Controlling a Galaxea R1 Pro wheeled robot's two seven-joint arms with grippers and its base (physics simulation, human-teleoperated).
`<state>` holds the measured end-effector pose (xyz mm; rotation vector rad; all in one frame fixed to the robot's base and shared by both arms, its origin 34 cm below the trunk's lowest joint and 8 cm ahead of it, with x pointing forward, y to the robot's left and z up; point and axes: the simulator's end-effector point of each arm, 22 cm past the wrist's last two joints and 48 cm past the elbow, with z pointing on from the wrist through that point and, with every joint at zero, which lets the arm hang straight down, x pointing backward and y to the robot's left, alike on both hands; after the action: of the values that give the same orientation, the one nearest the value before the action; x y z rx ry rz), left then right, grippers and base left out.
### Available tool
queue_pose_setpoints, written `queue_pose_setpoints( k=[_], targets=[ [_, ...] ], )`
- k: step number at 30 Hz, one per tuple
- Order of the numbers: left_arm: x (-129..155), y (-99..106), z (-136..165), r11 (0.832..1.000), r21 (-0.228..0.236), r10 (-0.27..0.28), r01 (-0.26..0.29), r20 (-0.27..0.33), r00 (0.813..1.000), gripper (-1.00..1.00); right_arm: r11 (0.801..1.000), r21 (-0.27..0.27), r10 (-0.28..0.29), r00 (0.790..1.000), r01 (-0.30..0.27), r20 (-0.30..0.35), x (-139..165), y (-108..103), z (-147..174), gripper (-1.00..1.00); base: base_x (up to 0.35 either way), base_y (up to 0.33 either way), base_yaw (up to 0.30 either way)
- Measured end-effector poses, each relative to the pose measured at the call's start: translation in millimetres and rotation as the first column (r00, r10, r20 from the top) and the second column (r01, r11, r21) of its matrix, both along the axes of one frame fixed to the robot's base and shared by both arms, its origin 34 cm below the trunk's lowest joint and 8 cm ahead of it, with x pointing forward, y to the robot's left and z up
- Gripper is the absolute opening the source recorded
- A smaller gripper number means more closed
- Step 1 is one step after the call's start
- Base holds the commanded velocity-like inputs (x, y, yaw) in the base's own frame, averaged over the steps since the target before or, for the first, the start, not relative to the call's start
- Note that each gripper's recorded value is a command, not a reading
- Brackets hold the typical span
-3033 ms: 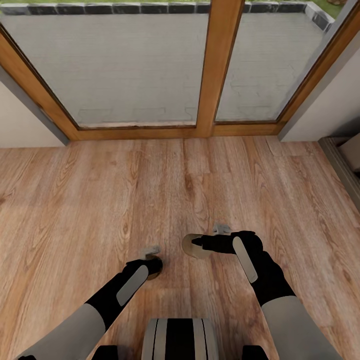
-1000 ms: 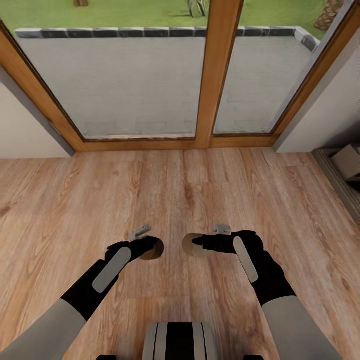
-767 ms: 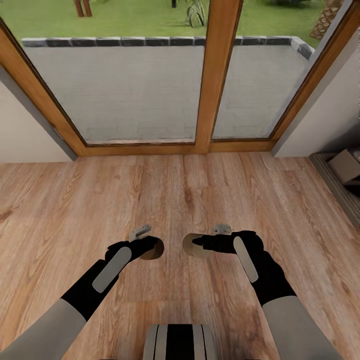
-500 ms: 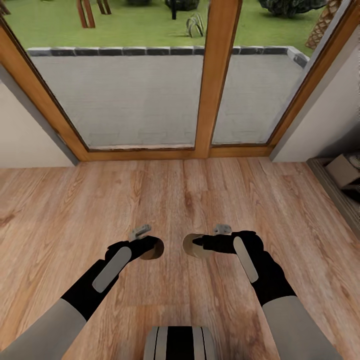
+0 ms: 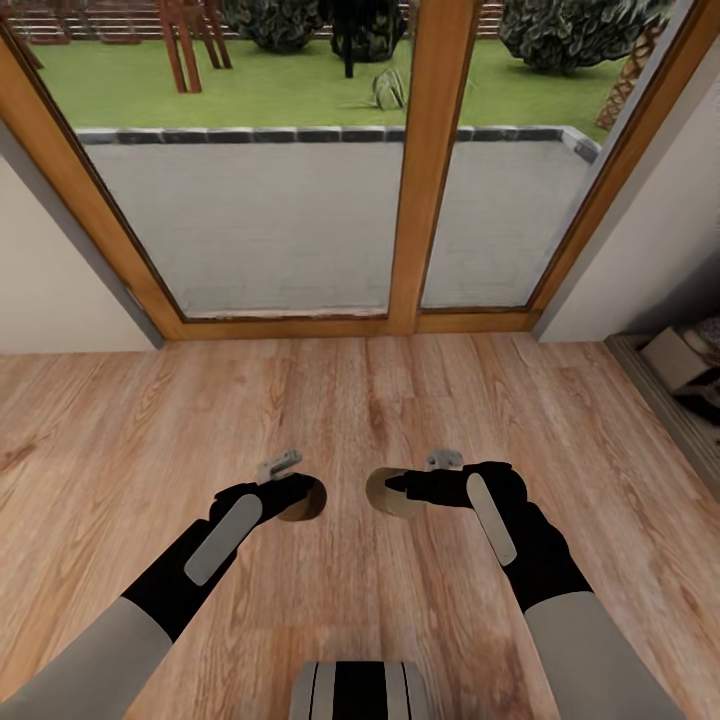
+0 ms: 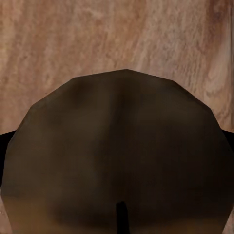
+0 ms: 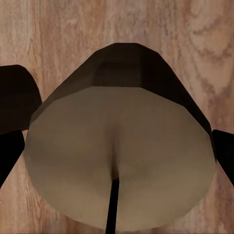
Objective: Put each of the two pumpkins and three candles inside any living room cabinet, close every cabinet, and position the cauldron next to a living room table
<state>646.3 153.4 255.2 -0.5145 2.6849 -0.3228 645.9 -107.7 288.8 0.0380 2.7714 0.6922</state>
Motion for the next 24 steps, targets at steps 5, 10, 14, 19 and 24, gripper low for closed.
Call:
queue_pose_setpoints(
  k=[5, 10, 14, 19, 24],
  targets=[
    [4.2, 1.6, 10.8, 1.0, 0.003, 0.002, -0.002, 0.018, 1.0, -1.0, 1.0, 0.0, 0.0, 1.0, 0.0, 0.019, 3.9, -0.1, 11.6, -1.0, 0.0, 0.0, 0.0],
    [8.8, 1.8, 22.6, 1.0, 0.003, 0.002, -0.002, 0.037, 0.999, -1.0, 1.0, -0.001, 0.0, 0.999, 0.0, 0.039, 7.9, -0.6, 23.6, -1.0, 0.0, 0.0, 0.0],
    [12.4, 1.9, 32.5, 1.0, 0.003, 0.002, -0.002, 0.054, 0.999, -1.0, 1.0, -0.002, 0.0, 0.998, 0.0, 0.056, 11.0, -0.6, 33.4, -1.0, 0.0, 0.0, 0.0],
    [16.8, 1.9, 44.8, 1.0, 0.003, 0.002, -0.003, 0.074, 0.997, -1.0, 1.0, 0.0, 0.0, 0.997, 0.0, 0.076, 14.6, -0.1, 45.9, -1.0, 0.0, 0.0, 0.0],
    [20.5, 2.2, 56.8, 1.0, 0.004, 0.003, -0.003, 0.093, 0.996, -1.0, 1.0, -0.001, 0.0, 0.995, 0.0, 0.097, 17.9, -0.7, 58.2, -1.0, 0.0, 0.0, 0.0]
  ],
)
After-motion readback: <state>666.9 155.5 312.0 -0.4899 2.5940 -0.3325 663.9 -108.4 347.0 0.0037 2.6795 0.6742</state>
